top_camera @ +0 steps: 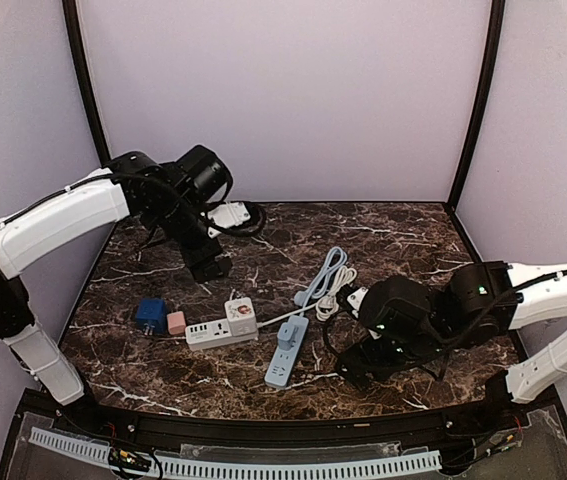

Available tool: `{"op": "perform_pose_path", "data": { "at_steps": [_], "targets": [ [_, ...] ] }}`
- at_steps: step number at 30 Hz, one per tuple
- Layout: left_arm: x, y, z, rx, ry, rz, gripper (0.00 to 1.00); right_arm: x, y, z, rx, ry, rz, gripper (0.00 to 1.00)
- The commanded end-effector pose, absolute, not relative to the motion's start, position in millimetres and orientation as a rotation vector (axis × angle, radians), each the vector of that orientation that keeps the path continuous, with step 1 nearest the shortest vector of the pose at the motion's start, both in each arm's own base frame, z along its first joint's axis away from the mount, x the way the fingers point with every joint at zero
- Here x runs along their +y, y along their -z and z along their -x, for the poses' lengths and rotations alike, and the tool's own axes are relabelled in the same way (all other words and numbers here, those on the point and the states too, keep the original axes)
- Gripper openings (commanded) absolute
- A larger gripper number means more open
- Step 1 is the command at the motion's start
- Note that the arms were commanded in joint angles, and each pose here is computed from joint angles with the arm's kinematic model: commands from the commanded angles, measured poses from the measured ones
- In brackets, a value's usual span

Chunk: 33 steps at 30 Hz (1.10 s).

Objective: Insert the plug

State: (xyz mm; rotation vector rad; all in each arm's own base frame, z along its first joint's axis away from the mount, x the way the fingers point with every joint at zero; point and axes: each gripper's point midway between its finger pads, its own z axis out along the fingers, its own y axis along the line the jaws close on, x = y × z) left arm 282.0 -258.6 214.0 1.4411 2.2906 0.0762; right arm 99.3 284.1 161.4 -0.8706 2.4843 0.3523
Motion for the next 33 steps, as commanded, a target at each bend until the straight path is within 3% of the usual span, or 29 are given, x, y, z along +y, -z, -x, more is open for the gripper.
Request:
{"op": "perform_pose_path", "data": {
  "at_steps": [1, 9, 14, 33],
  "targets": [
    [-200, -278, -312, 2.239, -0.376, -1.043, 0.99, 288, -170, -104, 2.45, -0.311, 0.884, 0.99],
    [-126, -319, -312, 2.177, -0.65, -0.631, 0.99, 284, -173, -116, 2.424, -0.19, 0.872, 0.99],
    [-107, -326, -294, 2.199, -0.585, -0.485, 0.99, 289, -171, -117, 2.416, -0.179, 0.891, 0.99],
    [-59, -247, -212, 2.661, -0.409, -0.085, 0.99, 316, -164, -122, 2.357, -0.15, 1.009, 0.99]
  ]
}}
